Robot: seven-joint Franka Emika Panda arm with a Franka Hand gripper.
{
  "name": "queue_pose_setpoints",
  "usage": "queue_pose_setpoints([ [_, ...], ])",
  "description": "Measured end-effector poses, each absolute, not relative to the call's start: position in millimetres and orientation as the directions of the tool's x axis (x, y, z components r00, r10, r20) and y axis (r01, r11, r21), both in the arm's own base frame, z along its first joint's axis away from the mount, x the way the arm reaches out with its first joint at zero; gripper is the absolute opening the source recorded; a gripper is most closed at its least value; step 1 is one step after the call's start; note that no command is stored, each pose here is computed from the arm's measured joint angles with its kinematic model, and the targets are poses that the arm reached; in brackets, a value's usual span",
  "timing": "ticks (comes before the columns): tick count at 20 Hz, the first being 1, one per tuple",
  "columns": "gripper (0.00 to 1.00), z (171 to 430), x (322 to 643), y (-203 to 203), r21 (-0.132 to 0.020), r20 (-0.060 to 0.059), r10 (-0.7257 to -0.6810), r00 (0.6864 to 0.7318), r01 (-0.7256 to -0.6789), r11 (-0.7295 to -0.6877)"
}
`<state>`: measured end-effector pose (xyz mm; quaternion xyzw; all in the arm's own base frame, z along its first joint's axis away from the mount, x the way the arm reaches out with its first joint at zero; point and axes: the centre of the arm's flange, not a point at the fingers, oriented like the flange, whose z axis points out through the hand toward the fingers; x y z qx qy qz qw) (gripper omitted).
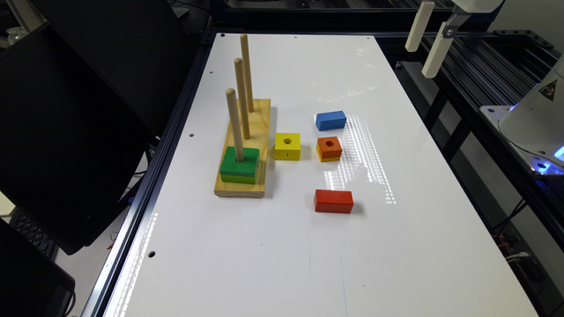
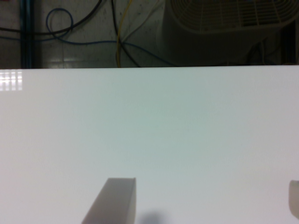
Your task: Pick up yellow block.
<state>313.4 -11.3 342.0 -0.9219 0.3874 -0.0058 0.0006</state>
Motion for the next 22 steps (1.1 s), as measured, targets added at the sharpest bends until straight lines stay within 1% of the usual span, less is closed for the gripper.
queue_pose_setpoints([
  [14, 1.0, 343.5, 314.1, -10.1, -0.008, 0.015, -0.713, 0.701, -0.713, -0.7011],
  [22, 1.0, 346.2, 323.9, -10.7, -0.024, 0.031, -0.7134, 0.7, -0.713, -0.7007],
])
